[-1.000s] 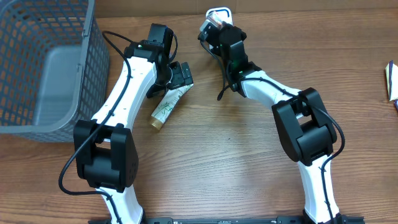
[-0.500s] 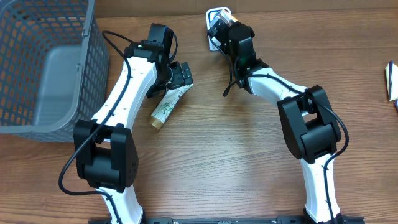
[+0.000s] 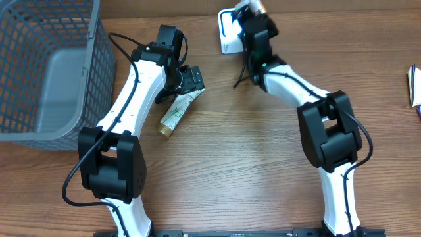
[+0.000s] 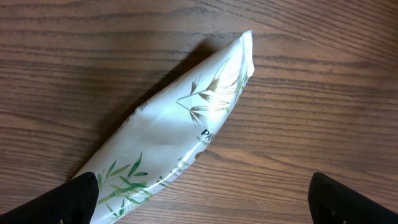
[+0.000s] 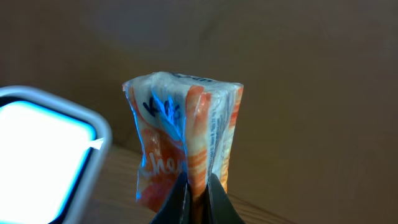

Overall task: Scan the item barcode
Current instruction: 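Hold the tissue pack up in front of the white scanner, then carry the tissue pack to the right table edge and release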

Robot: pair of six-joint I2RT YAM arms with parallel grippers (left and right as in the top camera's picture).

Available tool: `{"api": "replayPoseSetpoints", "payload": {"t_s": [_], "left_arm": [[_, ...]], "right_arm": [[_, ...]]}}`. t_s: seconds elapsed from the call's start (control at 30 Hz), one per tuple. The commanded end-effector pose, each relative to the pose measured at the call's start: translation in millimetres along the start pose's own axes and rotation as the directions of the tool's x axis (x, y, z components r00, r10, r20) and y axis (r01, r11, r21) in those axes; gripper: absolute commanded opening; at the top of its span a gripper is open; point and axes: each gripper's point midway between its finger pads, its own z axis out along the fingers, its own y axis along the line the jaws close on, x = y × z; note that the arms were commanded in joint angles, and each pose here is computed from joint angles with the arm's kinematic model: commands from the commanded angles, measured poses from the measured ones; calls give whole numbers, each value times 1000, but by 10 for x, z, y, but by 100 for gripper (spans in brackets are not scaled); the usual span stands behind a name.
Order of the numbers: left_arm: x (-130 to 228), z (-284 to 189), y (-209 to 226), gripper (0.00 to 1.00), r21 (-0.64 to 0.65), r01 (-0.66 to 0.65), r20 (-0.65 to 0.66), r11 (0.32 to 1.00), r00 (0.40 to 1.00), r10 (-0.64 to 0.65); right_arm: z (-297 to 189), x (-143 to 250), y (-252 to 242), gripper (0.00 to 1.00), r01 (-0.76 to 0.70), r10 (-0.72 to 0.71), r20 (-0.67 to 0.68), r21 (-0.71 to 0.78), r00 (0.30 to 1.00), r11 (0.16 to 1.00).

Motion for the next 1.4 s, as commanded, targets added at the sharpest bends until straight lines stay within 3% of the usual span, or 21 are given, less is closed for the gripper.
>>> {"api": "replayPoseSetpoints", "payload": {"t_s": [0.0,0.13,0.2,0.27,0.37,0.47,0.57,0.73,0.77,0.83,0.87,0.93,1.03,1.13,1.27,1.37], "left_arm": [[-42,-51,-49,100,5,-27,21,1000,999,27],[-42,-51,-49,100,5,-27,21,1000,999,27],[-42,-51,-49,100,5,-27,21,1000,999,27],[-42,-51,-49,100,5,-27,21,1000,999,27],[-42,-51,-49,100,5,-27,21,1000,999,27],[-42,-51,-49,100,5,-27,21,1000,999,27],[-42,-51,-49,100,5,-27,21,1000,999,27],[-42,-51,-49,100,5,-27,21,1000,999,27],[-42,-51,-49,100,5,-27,21,1000,999,27],[-42,-51,-49,100,5,-27,21,1000,999,27],[-42,-51,-49,100,5,-27,21,1000,999,27],[-42,-51,-49,100,5,-27,21,1000,999,27],[-42,-50,-49,100,5,-27,20,1000,999,27],[-42,-51,-49,100,5,-27,21,1000,999,27],[-42,-51,-49,100,5,-27,21,1000,999,27],[-42,-51,-49,100,5,-27,21,1000,999,27]], "right_arm": [[-26,-52,-1071,4,-307,321,-41,198,946,931],[-61,498,-1787,4,-516,564,-168,258,808,817],[-186,1099,-2314,4,-625,728,-243,385,642,679],[-268,1458,-2553,4,-657,792,-277,448,543,607],[-486,2225,-2953,4,-683,893,-317,576,319,449],[-764,2836,-3307,4,-676,957,-271,687,102,266],[-1059,3386,-3665,4,-649,975,-215,749,-51,131],[-1343,3846,-4003,5,-594,984,-133,803,-115,39],[-1370,3885,-4067,15,-592,987,-116,805,-115,26],[-1395,3928,-4151,48,-593,989,-98,805,-108,15],[-1408,3945,-4174,81,-592,990,-94,806,-107,13],[-1355,3897,-4146,97,-626,986,-129,779,-103,37],[-1171,3676,-3985,100,-748,961,-261,655,-87,109],[-1091,3514,-3848,100,-817,941,-314,572,-129,79],[-1217,3644,-3807,99,-756,940,-293,652,-175,62],[-1381,3823,-3853,89,-656,954,-221,754,-203,35]]}}
